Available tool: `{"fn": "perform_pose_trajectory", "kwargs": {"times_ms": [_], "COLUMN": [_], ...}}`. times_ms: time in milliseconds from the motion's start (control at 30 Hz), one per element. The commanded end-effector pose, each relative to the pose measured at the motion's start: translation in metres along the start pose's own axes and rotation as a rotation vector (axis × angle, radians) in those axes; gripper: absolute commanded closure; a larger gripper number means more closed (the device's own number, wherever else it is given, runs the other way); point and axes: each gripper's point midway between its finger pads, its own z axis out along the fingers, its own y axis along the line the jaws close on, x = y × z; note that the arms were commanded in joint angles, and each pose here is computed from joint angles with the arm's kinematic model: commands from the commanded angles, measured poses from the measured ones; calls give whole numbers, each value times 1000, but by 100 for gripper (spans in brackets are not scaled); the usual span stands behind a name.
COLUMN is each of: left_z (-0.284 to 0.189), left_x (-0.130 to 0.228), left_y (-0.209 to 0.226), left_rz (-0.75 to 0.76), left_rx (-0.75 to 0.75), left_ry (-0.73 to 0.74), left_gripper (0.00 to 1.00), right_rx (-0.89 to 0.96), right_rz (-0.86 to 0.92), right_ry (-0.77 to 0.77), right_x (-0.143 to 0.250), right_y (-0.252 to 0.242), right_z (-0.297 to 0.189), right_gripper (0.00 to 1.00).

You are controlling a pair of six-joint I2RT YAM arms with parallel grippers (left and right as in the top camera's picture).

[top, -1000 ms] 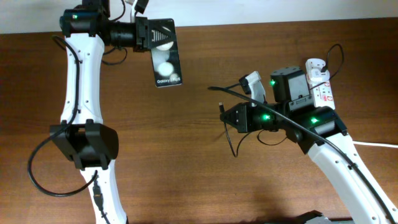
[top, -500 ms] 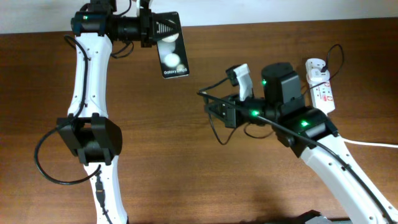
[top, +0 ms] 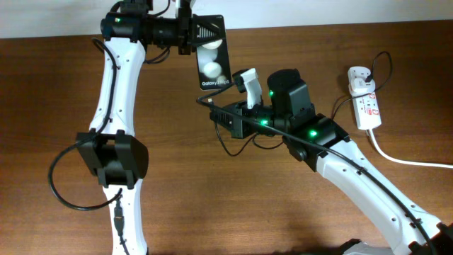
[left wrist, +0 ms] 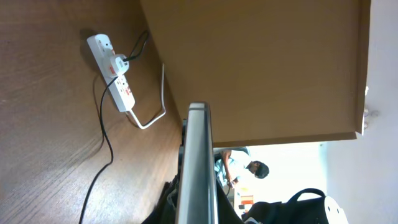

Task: Plug charger to phone and switch on socket
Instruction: 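Push the plug into the phone's bottom port with the right gripper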

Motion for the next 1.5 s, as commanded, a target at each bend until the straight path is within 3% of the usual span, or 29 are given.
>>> {"fn": "perform_pose_trajectory", "kwargs": {"times_ms": [0, 433, 1467], "left_z": [-2, -2, -2], "left_x": [0, -1, -1], "left_y": [-10, -9, -7], "left_rz": [14, 21, 63], "left_rx": [15, 9, 1], "left_ry": [1, -2, -5], "left_gripper": [100, 100, 100], "right_rx": [48, 120, 115], "right_rz": [6, 89, 83], "right_ry": [-27, -109, -116], "right_x": [-4, -20, -22], "right_y": [-8, -20, -19], "right_z": [1, -1, -1], "right_gripper": [96, 96, 96]}}
